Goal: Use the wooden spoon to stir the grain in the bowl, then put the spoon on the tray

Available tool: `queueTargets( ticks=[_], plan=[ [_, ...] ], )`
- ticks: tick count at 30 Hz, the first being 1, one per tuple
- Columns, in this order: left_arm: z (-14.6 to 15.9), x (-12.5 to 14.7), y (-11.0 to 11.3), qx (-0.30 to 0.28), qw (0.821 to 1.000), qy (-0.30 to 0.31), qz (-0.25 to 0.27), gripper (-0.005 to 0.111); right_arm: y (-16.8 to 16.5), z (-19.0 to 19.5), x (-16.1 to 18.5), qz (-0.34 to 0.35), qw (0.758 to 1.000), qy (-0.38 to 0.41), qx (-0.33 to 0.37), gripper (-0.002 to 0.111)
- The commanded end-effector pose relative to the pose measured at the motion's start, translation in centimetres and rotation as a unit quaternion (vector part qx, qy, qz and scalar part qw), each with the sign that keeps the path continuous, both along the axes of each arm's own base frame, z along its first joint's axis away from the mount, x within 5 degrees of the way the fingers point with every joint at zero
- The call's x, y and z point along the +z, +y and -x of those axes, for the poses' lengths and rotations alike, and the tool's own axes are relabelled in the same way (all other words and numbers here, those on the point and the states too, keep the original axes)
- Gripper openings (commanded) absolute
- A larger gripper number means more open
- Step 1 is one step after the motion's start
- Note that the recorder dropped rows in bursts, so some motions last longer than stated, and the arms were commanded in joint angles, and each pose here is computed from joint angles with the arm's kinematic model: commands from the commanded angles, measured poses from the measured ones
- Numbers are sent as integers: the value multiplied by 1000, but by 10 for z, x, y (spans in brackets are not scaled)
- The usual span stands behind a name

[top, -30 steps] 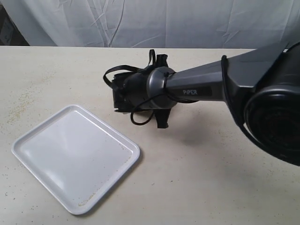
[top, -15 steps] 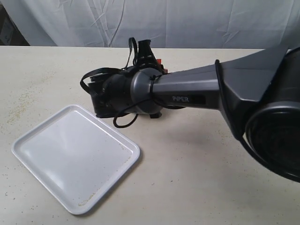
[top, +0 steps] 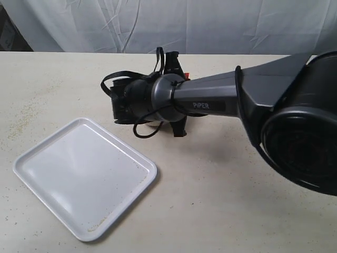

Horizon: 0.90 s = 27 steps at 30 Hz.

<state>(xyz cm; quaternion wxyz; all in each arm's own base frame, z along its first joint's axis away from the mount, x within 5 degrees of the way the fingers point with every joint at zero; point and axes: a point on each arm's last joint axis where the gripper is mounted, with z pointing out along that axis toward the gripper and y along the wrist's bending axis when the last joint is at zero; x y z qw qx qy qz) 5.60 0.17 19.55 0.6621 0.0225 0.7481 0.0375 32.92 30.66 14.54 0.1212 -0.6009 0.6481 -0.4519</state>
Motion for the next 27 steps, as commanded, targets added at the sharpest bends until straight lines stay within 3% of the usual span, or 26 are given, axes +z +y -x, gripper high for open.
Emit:
queueTargets(
  ticks=[1, 10, 19, 24, 27],
  plan=[
    [0, -1, 0, -3, 1000, -4, 1, 0, 0, 5, -3, -9, 999, 33, -14, -1],
    [0, -1, 0, -3, 1000, -4, 1, 0, -2, 10, 62, -68, 998, -13, -15, -1],
    [0, -1, 0, -3, 1000, -4, 1, 0, -6, 0, 36, -34, 999, -7, -19, -1],
    [0, -1, 0, -3, 1000, -4, 1, 0, -5, 0, 37, -51, 998, -26, -31, -1],
    [0, -1, 0, -3, 1000, -4, 1, 0, -7, 4, 47, -100, 993, -29, -63, -1]
  ],
)
